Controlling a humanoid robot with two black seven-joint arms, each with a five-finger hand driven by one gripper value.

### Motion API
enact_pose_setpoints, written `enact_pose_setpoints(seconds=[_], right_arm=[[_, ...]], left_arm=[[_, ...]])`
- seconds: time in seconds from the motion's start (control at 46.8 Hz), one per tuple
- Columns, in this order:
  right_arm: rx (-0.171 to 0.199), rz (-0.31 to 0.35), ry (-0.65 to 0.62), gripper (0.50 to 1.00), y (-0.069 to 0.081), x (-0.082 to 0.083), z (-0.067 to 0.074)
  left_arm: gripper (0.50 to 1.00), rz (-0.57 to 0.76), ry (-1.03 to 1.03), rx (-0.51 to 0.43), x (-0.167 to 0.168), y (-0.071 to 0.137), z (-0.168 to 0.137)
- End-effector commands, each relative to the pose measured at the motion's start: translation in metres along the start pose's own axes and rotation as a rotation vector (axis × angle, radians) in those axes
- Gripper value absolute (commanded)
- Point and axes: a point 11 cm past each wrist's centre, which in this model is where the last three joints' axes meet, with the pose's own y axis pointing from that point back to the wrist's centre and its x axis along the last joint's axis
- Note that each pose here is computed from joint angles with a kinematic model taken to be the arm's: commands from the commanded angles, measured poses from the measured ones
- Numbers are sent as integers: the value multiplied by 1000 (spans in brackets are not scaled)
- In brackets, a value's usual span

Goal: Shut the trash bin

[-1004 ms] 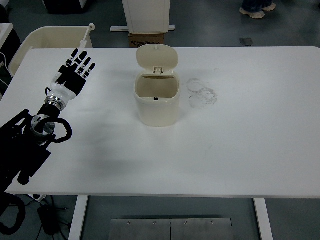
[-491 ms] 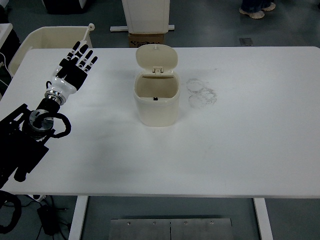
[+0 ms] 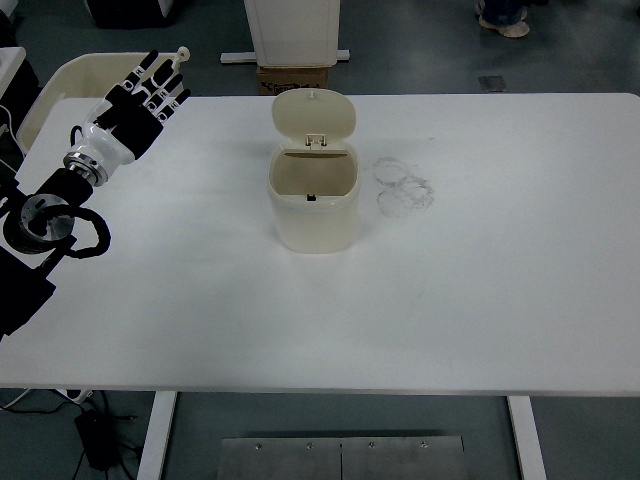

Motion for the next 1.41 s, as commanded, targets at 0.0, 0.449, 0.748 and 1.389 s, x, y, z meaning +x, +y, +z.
enact_pose_setpoints(seconds=[0.0, 0.449, 0.748, 1.389], right_arm=[[0, -1, -1, 993, 0, 0, 0], [0, 1, 0, 993, 0, 0, 0], [0, 1, 0, 993, 0, 0, 0], [0, 1, 0, 993, 0, 0, 0]], left_arm=[[1000, -13, -40, 30, -3, 2, 4], [1000, -56, -272, 110, -20, -3, 31], [1000, -99, -516, 210, -42, -15, 34], [1000, -287, -788, 340, -117, -37, 26]])
